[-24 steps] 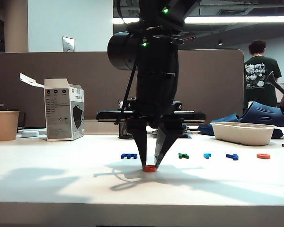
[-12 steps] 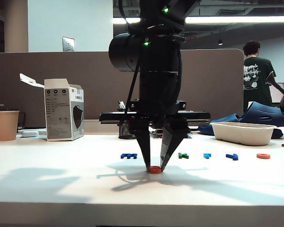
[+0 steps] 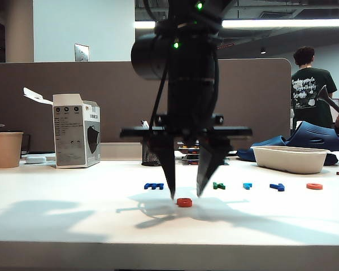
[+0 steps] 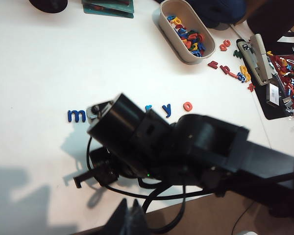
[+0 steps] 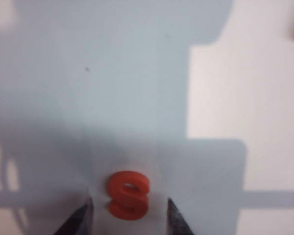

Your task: Select the appropriate letters from the row of letter magnets placed on the table to arrange into the word "sky".

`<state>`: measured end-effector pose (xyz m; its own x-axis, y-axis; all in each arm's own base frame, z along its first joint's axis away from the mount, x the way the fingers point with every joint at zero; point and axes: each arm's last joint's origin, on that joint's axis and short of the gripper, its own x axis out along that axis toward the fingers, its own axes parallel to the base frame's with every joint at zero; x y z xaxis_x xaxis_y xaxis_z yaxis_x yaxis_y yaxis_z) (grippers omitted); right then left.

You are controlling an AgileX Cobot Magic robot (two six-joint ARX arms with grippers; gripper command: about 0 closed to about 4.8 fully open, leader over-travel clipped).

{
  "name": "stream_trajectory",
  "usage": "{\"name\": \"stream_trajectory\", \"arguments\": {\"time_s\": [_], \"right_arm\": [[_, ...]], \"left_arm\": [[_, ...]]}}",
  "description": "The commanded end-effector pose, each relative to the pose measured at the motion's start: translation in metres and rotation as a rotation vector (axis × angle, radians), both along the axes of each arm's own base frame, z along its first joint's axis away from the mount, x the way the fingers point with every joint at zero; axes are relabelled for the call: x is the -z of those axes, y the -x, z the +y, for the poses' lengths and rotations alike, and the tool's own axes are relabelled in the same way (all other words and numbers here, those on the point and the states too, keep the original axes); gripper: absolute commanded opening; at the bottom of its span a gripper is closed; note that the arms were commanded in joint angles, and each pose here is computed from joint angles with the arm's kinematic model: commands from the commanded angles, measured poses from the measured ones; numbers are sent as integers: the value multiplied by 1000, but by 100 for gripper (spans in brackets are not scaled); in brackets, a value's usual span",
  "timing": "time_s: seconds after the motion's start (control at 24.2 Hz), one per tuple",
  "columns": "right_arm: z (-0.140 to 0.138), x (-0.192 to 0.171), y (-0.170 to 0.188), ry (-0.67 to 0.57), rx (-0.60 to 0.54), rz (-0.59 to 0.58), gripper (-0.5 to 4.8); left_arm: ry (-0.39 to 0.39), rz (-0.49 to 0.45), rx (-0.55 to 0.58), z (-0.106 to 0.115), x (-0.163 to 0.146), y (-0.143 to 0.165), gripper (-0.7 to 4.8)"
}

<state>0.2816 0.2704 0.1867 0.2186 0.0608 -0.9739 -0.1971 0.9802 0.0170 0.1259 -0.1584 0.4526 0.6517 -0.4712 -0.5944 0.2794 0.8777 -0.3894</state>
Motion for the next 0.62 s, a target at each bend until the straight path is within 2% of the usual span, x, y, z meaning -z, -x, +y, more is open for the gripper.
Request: {"name": "stream_trajectory", "arguments": {"time_s": [0.04, 0.21, 0.45, 0.62], "right_arm": [[3, -26, -10, -35, -29, -81, 186], [-3, -48, -29, 32, -31, -229, 185], [-46, -47, -64, -19, 92, -203, 184], [-55, -41, -75, -44, 155, -203, 178]], "left_arm": [[5, -10, 0, 1, -2, 1, -5], [5, -10, 0, 1, -2, 0, -5], [4, -10, 0, 1, -2, 0, -5], [5, -10, -1, 1, -2, 0, -5]]}}
